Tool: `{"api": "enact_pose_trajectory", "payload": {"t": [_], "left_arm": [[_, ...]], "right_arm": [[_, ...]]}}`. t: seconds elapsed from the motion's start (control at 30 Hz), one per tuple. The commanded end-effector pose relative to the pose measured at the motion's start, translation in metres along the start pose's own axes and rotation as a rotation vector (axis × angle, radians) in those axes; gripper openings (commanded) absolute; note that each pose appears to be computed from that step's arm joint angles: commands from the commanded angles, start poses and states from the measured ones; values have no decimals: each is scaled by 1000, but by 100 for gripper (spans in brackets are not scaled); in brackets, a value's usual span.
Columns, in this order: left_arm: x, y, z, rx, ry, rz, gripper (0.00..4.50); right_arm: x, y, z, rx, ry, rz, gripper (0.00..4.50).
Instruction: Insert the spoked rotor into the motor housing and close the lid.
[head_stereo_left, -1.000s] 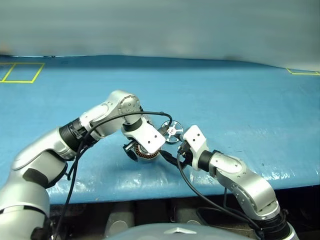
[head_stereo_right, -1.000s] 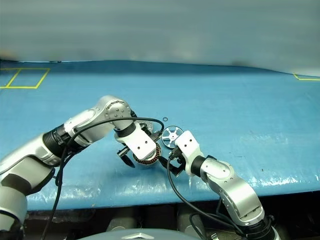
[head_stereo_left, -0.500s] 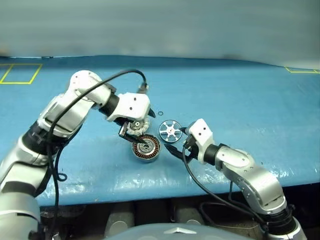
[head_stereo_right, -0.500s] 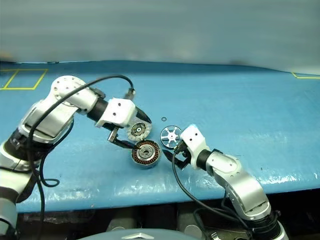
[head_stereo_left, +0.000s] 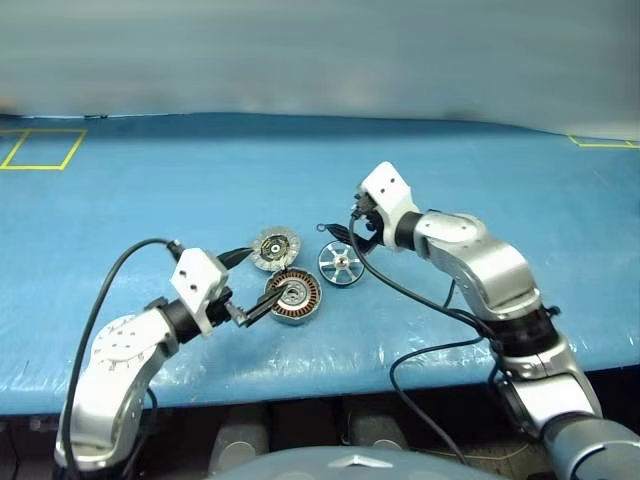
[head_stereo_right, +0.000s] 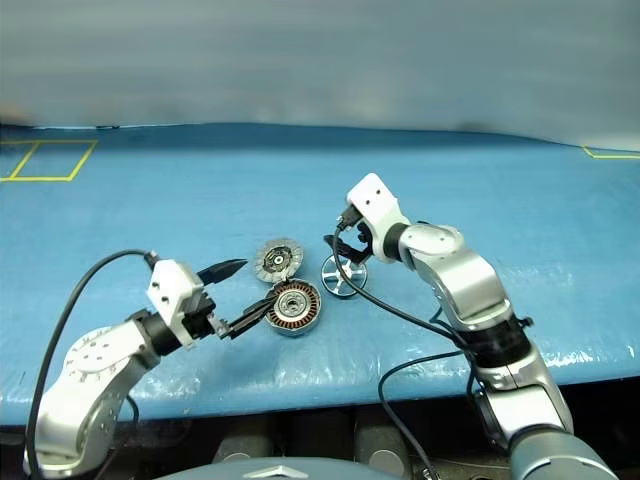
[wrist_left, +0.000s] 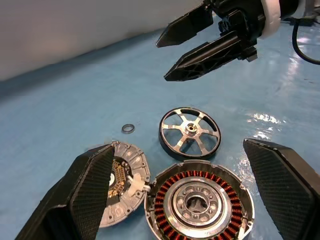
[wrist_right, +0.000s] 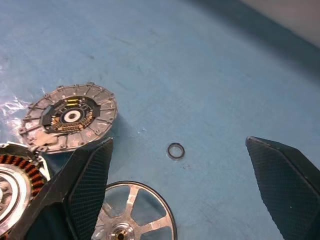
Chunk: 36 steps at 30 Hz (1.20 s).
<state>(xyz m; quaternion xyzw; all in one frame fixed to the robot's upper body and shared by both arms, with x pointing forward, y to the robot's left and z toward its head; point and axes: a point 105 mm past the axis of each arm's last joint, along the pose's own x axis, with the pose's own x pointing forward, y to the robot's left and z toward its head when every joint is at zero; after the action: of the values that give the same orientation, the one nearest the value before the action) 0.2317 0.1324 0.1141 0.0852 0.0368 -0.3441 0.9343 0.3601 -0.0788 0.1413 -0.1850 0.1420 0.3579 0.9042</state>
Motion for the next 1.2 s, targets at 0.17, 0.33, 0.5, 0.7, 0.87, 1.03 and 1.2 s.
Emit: {"api": "enact_pose_trajectory", "payload": {"t": [0.17, 0.33, 0.5, 0.7, 0.87, 1.03, 1.2], "left_arm": [[-6, -13, -4, -89, -117, 105, 448], [-9, -21, -13, -102, -130, 112, 448], [-15, -25, -28, -125, -130, 115, 448], [-20, -23, -49, -103, -103, 154, 448], [-18, -19, -47, -89, -143, 201, 448], [-13, -20, -48, -111, -165, 200, 448], [-12, -24, -52, -176, -162, 174, 448]], "right_arm": [[37, -7, -2, -26, 84, 6, 450], [55, -8, 1, 38, 113, -10, 450], [68, -8, -2, 93, 151, -39, 450], [80, -3, -8, 113, 179, -59, 450], [86, -2, -11, 116, 189, -77, 450], [91, 0, -15, 121, 201, -83, 450], [94, 5, -18, 128, 210, -76, 450]]}}
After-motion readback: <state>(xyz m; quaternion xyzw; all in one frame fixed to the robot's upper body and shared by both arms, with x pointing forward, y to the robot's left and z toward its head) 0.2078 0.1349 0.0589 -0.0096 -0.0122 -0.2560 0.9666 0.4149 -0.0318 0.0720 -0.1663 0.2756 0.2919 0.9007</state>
